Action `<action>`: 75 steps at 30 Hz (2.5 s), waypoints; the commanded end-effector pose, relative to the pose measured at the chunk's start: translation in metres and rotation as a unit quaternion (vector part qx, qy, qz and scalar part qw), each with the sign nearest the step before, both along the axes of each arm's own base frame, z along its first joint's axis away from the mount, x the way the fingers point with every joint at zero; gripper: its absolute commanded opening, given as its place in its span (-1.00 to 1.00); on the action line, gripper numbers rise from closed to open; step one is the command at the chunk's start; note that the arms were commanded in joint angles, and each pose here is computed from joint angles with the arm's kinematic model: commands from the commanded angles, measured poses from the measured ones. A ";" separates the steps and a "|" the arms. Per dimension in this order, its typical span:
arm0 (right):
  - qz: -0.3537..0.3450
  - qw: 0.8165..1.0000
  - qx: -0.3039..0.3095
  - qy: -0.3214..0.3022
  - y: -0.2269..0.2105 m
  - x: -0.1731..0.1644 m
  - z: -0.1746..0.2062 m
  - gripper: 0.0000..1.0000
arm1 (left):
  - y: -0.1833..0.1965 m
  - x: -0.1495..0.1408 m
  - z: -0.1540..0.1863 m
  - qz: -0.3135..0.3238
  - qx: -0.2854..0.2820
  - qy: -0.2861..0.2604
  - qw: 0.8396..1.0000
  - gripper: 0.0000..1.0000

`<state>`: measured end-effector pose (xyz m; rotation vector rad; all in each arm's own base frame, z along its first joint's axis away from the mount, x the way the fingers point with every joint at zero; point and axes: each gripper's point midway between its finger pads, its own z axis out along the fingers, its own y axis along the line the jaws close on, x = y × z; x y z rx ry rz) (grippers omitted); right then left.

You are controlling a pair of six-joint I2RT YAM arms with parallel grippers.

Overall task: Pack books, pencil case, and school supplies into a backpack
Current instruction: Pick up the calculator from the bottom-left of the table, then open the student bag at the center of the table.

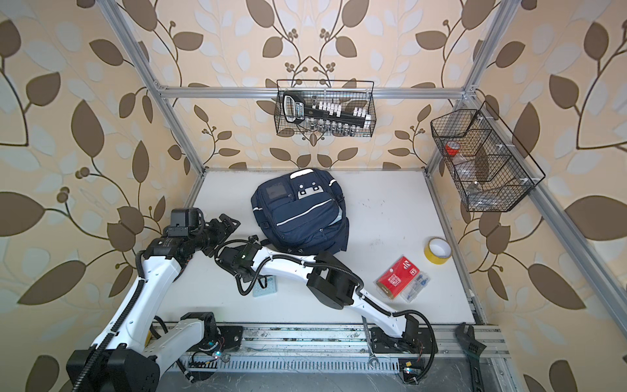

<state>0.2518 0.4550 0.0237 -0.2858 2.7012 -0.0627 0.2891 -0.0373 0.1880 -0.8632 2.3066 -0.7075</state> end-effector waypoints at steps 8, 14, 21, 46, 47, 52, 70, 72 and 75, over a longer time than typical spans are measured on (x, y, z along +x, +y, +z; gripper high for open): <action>-0.021 0.995 0.031 -0.095 -0.082 -0.017 0.126 -0.17 | -0.012 0.015 0.049 -0.073 0.053 -0.084 0.992 0.75; -0.071 0.987 0.074 -0.120 -0.150 -0.006 0.171 -0.17 | -0.088 0.038 0.058 -0.186 0.097 -0.117 0.971 0.72; -0.171 0.970 0.111 -0.135 -0.283 0.052 0.198 -0.16 | -0.234 0.066 0.040 -0.382 0.132 -0.142 0.904 0.85; -0.088 0.983 0.136 -0.083 -0.330 0.078 0.126 -0.18 | -0.304 0.133 0.025 -0.429 0.359 -0.173 0.811 -1.00; -0.068 0.984 0.140 -0.081 -0.319 0.073 0.127 -0.18 | -0.301 0.125 0.038 -0.438 0.353 -0.193 0.804 -1.00; 0.023 0.980 0.162 -0.113 -0.266 0.057 0.147 -0.18 | -0.290 0.071 0.078 -0.520 0.268 -0.281 0.761 -1.00; 0.162 0.963 0.185 -0.109 -0.157 0.074 0.164 -0.12 | -0.280 0.004 0.116 -0.534 0.087 -0.358 0.761 -1.00; 0.149 0.965 0.183 -0.116 -0.149 0.096 0.155 0.02 | -0.279 0.002 0.115 -0.526 0.078 -0.358 0.767 -1.00; 0.134 0.967 0.185 -0.116 -0.142 0.114 0.142 0.56 | -0.274 0.006 0.108 -0.501 0.074 -0.351 0.788 -1.00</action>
